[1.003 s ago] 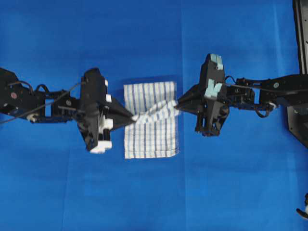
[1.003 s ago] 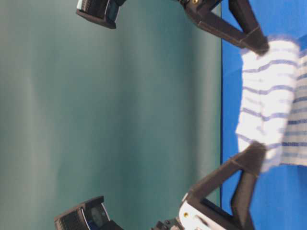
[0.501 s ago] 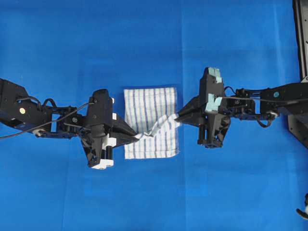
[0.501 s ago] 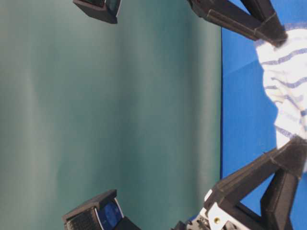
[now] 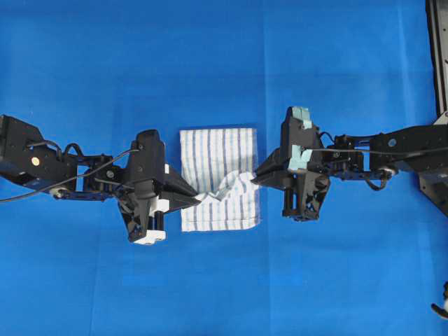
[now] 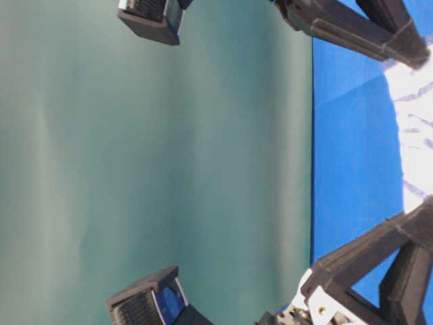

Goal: Fold the blue towel.

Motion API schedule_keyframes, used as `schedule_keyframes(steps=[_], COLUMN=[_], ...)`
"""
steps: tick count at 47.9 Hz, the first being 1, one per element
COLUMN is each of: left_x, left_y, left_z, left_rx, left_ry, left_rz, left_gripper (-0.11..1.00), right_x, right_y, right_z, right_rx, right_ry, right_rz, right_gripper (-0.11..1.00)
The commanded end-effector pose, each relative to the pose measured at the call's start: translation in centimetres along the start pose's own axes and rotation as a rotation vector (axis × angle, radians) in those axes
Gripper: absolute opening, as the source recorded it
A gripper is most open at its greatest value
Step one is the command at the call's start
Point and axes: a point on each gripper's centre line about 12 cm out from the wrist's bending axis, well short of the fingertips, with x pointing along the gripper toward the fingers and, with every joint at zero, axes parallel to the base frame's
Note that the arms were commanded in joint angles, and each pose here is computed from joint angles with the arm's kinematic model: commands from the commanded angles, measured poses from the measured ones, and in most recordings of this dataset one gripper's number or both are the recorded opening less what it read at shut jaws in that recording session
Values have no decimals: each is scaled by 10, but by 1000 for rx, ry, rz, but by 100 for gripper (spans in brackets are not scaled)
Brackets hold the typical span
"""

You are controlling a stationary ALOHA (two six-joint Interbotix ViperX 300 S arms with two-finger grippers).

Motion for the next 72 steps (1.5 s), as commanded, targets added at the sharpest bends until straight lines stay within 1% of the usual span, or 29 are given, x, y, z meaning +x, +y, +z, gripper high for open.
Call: schedule_keyframes(steps=[1,3,5,7,8,11,14,15,17,19,20,24,28,35,39,44,49,54,60,65,69,72], left_x=[-2,-2,-3,-3,-3,-4,-6,-7,-10,-13,-15,-23,-33,-53,-65,-86,-105,-123,-144,-160,-174,-184], left_y=[-3,-3,-1,0,1,3,5,6,9,11,11,12,12,12,11,11,12,15,21,24,26,29], left_z=[7,7,7,7,7,7,6,7,8,9,10,14,20,34,42,55,60,58,48,41,35,30], left_rx=[-1,-2,-4,-7,-8,-8,-10,-9,-15,-15,-16,-13,-11,5,24,49,75,85,89,98,107,105], left_ry=[-24,-25,-25,-26,-26,-25,-25,-27,-30,-35,-35,-52,-77,-132,-165,-219,-260,-289,-315,-339,-369,-388], left_rz=[-8,-7,-4,-1,2,5,10,11,17,19,20,17,11,2,-5,-15,-20,-20,-19,-23,-27,-29], left_gripper=[7,14,23,33,41,61,77,80,81,78,76,72,72,72,72,72,72,72,72,72,72,72], right_x=[0,0,0,0,0,0,0,-1,-1,-1,-1,-5,-11,-31,-48,-68,-93,-115,-141,-164,-175,-182], right_y=[8,9,10,12,12,13,15,15,15,16,16,16,18,22,22,16,9,2,-6,-8,-11,-13], right_z=[9,9,8,8,8,8,7,8,7,9,8,10,15,29,41,54,61,62,57,49,40,32], right_rx=[-2,-4,-8,-9,-9,-11,-14,-14,-17,-16,-16,-22,-28,-76,-104,-120,-148,-159,-164,-180,-191,-193], right_ry=[-22,-20,-18,-17,-19,-18,-16,-19,-17,-23,-21,-30,-51,-106,-143,-179,-212,-241,-277,-302,-315,-326], right_rz=[19,21,25,27,28,31,34,36,37,38,38,43,52,78,86,80,71,64,57,64,68,71], right_gripper=[9,11,16,26,30,48,66,74,84,91,93,91,88,89,89,89,89,89,89,89,89,89])
